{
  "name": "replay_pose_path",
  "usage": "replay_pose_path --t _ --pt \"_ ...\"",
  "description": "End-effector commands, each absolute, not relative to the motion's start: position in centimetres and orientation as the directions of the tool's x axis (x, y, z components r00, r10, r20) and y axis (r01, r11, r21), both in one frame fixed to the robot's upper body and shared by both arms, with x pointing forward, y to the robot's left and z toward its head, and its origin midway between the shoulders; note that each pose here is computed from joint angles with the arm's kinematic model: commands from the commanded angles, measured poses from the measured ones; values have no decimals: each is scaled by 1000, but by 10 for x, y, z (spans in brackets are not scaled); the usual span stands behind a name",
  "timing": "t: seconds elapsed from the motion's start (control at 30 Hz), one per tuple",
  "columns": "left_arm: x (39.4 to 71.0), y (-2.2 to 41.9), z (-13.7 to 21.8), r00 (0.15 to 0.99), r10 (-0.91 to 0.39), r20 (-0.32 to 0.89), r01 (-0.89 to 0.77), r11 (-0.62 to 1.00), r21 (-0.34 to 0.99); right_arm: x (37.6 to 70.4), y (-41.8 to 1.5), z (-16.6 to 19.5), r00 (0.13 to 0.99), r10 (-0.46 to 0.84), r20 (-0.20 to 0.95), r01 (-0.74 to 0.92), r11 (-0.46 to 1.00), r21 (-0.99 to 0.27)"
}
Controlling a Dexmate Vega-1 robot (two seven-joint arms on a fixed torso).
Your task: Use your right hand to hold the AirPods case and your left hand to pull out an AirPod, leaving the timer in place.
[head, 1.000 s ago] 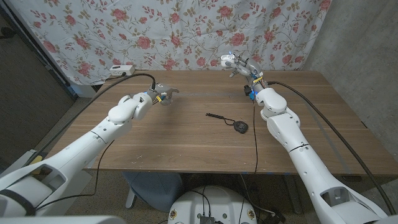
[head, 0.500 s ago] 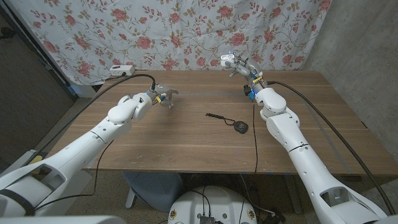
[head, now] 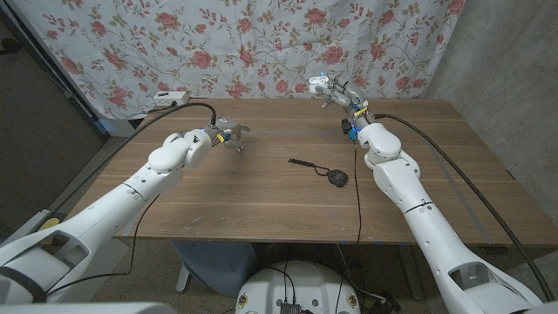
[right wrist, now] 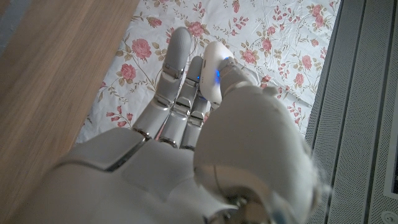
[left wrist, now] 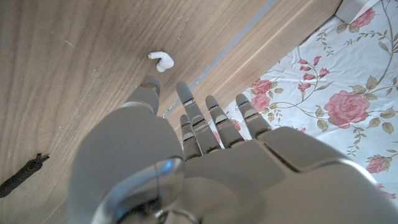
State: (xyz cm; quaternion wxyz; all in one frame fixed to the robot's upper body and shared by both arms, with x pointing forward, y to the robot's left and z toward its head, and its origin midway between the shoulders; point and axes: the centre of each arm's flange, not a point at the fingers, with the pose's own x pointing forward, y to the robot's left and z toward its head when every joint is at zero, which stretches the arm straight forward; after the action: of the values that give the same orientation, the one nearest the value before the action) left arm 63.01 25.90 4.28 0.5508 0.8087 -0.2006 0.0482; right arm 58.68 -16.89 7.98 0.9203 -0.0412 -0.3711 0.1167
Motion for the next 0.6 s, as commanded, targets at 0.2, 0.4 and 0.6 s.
replay_pose_path --t 0.2,0.4,0.6 --pt "599 245 76 847 -323 421 -472 -97 876 588 -169 76 700 254 668 -192 967 -167" --pt "584 233 92 806 -355 473 -495 35 868 590 -169 73 704 258 662 -200 966 -163" --pt "571 224 102 776 -401 487 -491 103 865 592 -169 70 709 253 658 -206 967 -150"
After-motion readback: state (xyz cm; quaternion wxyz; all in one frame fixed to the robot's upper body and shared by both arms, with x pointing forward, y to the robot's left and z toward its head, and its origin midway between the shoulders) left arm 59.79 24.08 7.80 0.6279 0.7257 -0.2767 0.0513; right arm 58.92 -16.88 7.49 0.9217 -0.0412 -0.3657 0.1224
